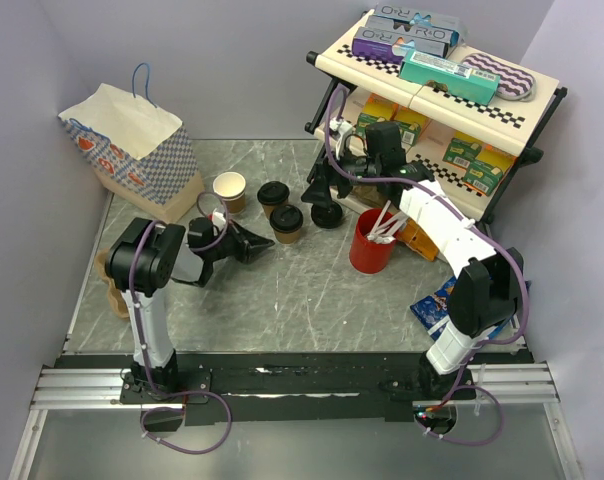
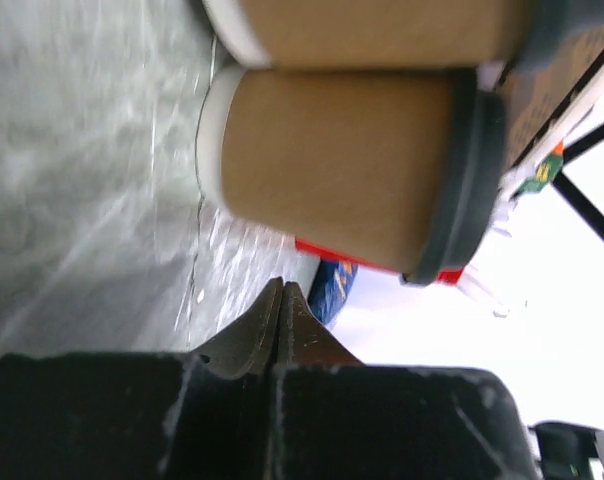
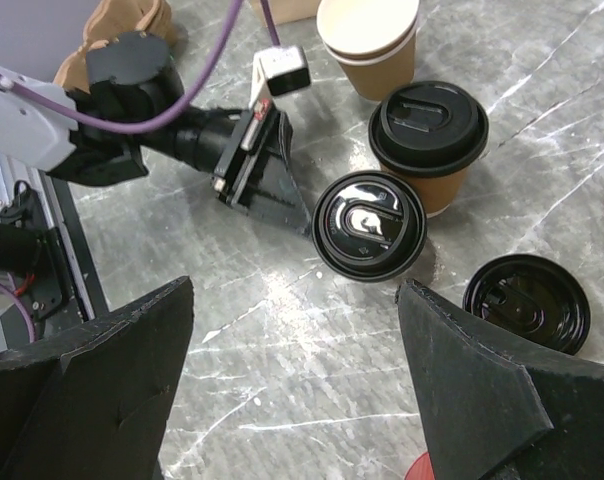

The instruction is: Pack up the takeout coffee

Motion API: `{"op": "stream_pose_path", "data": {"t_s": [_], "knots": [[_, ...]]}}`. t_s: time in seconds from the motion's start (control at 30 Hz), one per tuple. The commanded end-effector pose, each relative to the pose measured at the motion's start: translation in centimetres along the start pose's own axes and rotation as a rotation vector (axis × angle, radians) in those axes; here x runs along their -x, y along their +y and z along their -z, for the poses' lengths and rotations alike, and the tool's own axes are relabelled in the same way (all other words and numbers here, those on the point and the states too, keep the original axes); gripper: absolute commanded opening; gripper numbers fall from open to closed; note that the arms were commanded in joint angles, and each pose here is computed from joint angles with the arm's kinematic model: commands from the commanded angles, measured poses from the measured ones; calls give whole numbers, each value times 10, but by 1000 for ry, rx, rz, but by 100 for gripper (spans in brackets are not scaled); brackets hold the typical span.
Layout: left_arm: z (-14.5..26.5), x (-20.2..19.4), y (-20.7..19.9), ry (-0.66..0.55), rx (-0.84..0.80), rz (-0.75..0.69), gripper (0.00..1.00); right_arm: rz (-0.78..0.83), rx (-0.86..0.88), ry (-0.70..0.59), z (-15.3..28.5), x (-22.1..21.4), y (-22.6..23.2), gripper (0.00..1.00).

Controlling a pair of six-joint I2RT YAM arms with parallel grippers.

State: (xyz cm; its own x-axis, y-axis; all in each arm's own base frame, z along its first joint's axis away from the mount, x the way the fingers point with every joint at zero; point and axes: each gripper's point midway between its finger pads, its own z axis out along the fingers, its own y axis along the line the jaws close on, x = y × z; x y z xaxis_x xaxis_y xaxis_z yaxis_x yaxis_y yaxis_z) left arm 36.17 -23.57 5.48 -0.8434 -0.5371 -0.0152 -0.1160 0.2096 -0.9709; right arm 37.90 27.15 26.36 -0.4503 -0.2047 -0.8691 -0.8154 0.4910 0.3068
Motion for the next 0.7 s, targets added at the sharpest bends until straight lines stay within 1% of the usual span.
{"op": "stream_pose_path", "data": {"t_s": [0.0,0.07,0.1,0.27,0.37,0.5,0.67], "knots": [[-2,21,3,-112,47,-19,1,22,-15,-17,3,3,-2,88],[-5,29,7,-148,71,-16,1,17,-13,-15,2,2,-2,88],[-6,30,14,-153,95,2,1,15,-12,-14,2,1,-2,88],[-15,36,19,-189,126,19,1,11,-13,-14,0,2,-4,88],[-27,32,25,-189,141,43,1,8,-13,-16,-2,3,-5,88],[-47,15,27,-162,155,72,1,-7,-8,-12,-5,0,-7,88],[-56,7,32,-146,163,85,1,-7,-12,-5,-5,-2,-9,88]]}}
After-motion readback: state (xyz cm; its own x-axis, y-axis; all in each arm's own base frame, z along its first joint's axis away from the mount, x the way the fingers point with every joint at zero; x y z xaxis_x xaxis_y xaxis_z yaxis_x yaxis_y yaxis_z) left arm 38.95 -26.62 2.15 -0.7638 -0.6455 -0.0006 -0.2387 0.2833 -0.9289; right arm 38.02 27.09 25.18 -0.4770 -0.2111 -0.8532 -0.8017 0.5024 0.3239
